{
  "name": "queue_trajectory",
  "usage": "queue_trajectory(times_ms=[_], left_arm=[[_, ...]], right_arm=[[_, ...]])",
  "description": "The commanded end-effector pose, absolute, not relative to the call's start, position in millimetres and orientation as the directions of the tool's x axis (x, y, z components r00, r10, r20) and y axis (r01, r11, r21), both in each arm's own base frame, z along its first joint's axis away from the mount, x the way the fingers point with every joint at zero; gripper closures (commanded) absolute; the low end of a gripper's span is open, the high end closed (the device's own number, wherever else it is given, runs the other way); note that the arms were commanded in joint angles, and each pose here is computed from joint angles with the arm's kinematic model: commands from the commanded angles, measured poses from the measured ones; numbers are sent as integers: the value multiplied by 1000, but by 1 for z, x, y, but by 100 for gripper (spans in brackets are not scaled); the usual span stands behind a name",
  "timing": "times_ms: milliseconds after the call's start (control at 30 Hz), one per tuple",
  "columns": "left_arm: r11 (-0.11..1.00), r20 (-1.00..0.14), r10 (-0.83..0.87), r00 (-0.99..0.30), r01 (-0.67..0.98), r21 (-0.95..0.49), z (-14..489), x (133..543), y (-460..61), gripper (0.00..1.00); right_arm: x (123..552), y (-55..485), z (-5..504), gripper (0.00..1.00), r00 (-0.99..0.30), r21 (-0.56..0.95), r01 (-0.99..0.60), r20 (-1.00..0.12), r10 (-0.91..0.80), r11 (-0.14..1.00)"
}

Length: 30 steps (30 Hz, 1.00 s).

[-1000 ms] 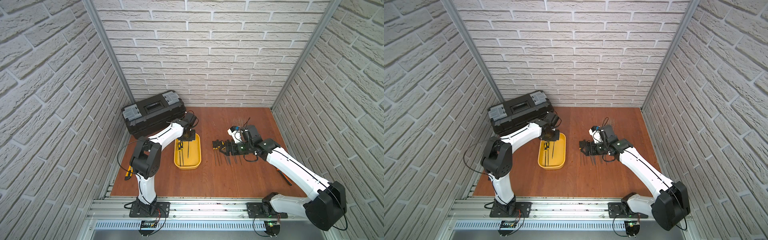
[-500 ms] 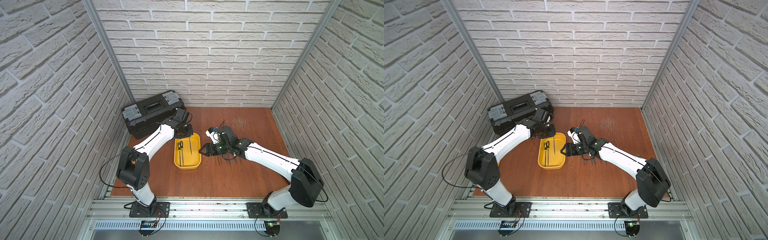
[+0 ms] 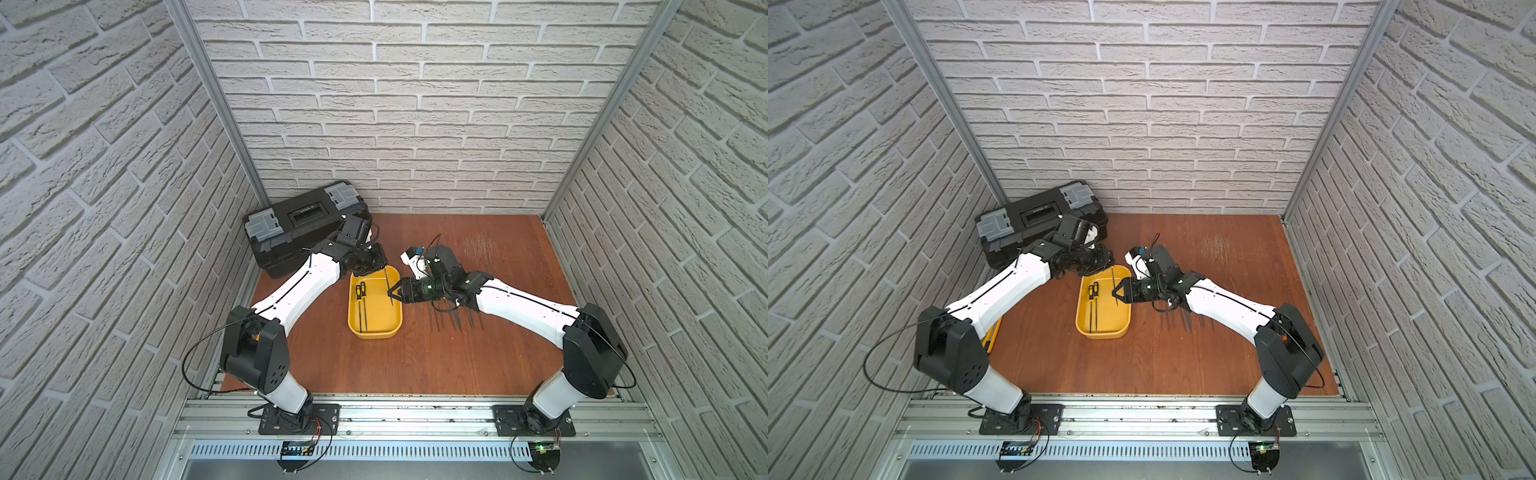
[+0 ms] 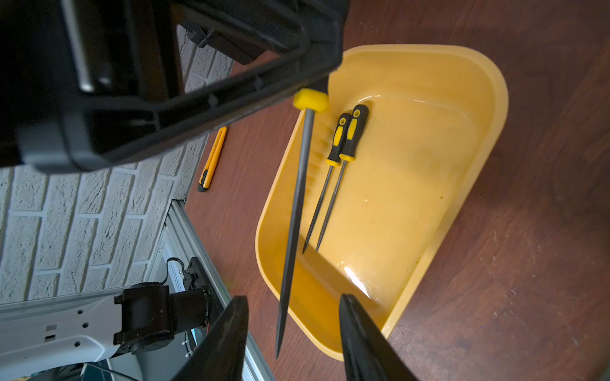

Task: Take the file tool out of the storage box
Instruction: Place the file tool at the center of the board.

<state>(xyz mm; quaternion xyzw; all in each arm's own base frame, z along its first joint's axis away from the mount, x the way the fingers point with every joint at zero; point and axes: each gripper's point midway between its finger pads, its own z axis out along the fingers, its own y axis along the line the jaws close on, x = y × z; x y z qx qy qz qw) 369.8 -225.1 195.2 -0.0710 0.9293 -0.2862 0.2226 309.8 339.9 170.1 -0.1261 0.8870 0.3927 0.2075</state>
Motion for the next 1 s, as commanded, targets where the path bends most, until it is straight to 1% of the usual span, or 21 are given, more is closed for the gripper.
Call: queue_trajectory(times_ms=[0, 167, 433, 667, 733, 833, 900, 967], left_arm=[[788, -388, -283, -877, 17, -615, 212, 370, -229, 85], [782, -386, -287, -877, 18, -623, 214, 370, -229, 85], [776, -385, -288, -877, 22, -631, 218, 369, -230, 85], [774, -383, -288, -878, 22, -632, 217, 369, -231, 85], [777, -385, -286, -877, 23, -629, 217, 369, -231, 84], [786, -385, -283, -879, 18, -618, 214, 369, -229, 81], [794, -387, -277, -880, 17, -608, 211, 369, -227, 79], [801, -390, -270, -880, 20, -599, 211, 369, -226, 75]], right_arm=[[317, 351, 190, 57, -856, 656, -432, -515, -51, 619], [317, 355, 189, 67, -859, 662, -434, -509, -59, 611], [318, 357, 189, 78, -860, 664, -434, -506, -61, 609], [317, 357, 188, 86, -862, 664, -432, -503, -64, 610], [317, 356, 188, 90, -862, 662, -433, -503, -64, 612], [317, 356, 189, 97, -860, 659, -435, -506, -67, 613], [317, 355, 189, 97, -859, 657, -437, -507, -69, 615], [316, 355, 190, 97, -859, 655, -436, -507, -69, 617]])
